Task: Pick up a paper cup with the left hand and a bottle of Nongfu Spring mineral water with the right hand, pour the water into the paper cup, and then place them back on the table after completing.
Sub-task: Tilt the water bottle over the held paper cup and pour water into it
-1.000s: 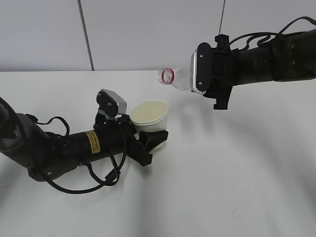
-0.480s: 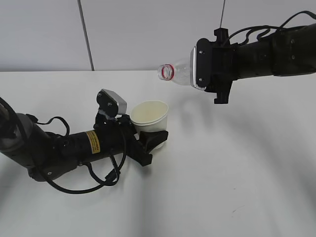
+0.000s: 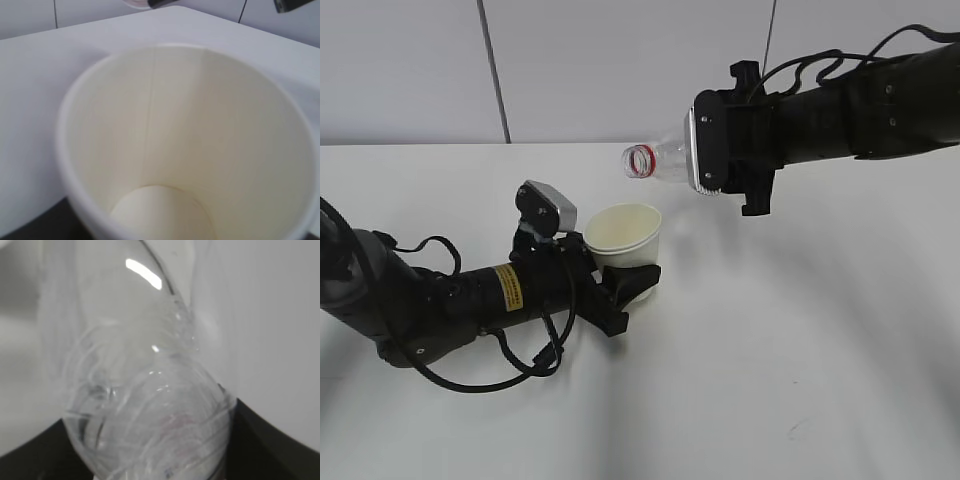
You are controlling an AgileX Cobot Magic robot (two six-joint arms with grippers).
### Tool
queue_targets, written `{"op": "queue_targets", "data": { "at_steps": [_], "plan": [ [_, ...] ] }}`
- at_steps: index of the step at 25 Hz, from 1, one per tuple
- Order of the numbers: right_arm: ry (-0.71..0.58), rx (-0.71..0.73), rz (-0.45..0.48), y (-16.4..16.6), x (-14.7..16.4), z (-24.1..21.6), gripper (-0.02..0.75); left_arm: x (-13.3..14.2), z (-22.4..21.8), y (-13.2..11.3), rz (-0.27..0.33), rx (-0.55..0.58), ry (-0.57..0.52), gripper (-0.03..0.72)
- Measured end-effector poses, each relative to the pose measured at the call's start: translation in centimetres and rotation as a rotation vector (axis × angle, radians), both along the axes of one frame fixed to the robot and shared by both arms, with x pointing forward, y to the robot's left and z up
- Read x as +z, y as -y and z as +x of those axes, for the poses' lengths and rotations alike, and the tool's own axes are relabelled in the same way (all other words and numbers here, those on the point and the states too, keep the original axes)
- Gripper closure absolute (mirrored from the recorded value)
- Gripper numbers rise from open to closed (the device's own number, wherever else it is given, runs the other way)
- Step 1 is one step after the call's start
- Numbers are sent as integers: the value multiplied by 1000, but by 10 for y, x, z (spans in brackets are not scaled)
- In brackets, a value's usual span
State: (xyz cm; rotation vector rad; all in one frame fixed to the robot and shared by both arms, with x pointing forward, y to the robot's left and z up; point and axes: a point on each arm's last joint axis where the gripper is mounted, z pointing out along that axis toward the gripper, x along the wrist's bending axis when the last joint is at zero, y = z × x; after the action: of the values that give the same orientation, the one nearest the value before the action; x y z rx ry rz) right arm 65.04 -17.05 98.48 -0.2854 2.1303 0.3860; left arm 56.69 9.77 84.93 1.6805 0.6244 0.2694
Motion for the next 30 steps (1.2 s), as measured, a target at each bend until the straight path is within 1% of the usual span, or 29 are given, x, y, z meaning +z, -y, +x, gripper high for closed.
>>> {"op": "queue_targets", "data": {
  "at_steps": [6,30],
  "plan": [
    [20,0,-53,-6,1,-1,265,0,0,0,0,0,0,306],
    [59,24,-136,-5,3,1,265,0,0,0,0,-1,0,306]
  ]
}}
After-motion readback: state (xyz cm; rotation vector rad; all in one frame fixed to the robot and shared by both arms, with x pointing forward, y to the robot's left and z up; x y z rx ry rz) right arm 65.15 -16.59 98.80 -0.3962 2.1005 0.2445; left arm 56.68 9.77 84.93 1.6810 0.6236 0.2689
